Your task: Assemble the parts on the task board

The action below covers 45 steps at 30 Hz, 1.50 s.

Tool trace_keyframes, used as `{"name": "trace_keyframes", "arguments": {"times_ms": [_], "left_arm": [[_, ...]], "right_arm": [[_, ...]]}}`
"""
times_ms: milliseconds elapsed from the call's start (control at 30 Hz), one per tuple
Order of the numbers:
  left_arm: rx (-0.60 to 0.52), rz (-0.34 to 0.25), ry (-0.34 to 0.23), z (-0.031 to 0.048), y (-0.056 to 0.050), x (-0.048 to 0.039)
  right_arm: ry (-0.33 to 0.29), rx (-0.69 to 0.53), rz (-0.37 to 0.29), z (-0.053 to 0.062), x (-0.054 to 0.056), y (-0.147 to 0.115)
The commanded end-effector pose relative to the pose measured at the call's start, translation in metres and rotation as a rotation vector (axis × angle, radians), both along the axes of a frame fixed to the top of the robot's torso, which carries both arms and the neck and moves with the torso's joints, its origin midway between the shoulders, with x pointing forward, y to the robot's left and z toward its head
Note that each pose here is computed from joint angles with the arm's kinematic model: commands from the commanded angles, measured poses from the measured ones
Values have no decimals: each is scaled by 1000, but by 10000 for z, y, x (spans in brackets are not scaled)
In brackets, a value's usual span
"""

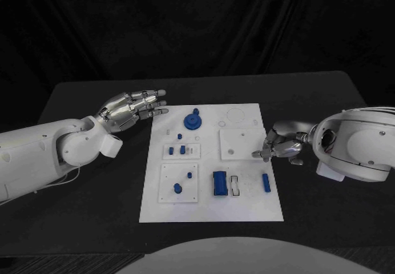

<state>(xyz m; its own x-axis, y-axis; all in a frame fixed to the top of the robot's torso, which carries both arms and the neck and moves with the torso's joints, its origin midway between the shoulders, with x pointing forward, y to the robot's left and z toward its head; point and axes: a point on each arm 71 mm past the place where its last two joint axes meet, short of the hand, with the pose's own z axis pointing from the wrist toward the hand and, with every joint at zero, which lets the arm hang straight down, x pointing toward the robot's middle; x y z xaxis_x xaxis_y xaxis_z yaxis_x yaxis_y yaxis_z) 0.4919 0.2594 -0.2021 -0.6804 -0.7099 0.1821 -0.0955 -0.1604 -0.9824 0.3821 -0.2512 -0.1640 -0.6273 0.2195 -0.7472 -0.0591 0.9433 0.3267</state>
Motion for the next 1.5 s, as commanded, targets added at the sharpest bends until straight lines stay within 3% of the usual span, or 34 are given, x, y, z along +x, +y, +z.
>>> {"name": "trace_keyframes", "arguments": {"times_ms": [33, 833, 1500], "left_arm": [[-12, 0, -1, 6, -11, -4], [-10, -6, 4, 2, -8, -3], [-9, -14, 10, -3, -14, -5]], "right_arm": [[-38, -140, 24, -23, 3, -64], [-9, -192, 65, -222, -157, -52], [53, -288, 161, -459, -248, 50]]}}
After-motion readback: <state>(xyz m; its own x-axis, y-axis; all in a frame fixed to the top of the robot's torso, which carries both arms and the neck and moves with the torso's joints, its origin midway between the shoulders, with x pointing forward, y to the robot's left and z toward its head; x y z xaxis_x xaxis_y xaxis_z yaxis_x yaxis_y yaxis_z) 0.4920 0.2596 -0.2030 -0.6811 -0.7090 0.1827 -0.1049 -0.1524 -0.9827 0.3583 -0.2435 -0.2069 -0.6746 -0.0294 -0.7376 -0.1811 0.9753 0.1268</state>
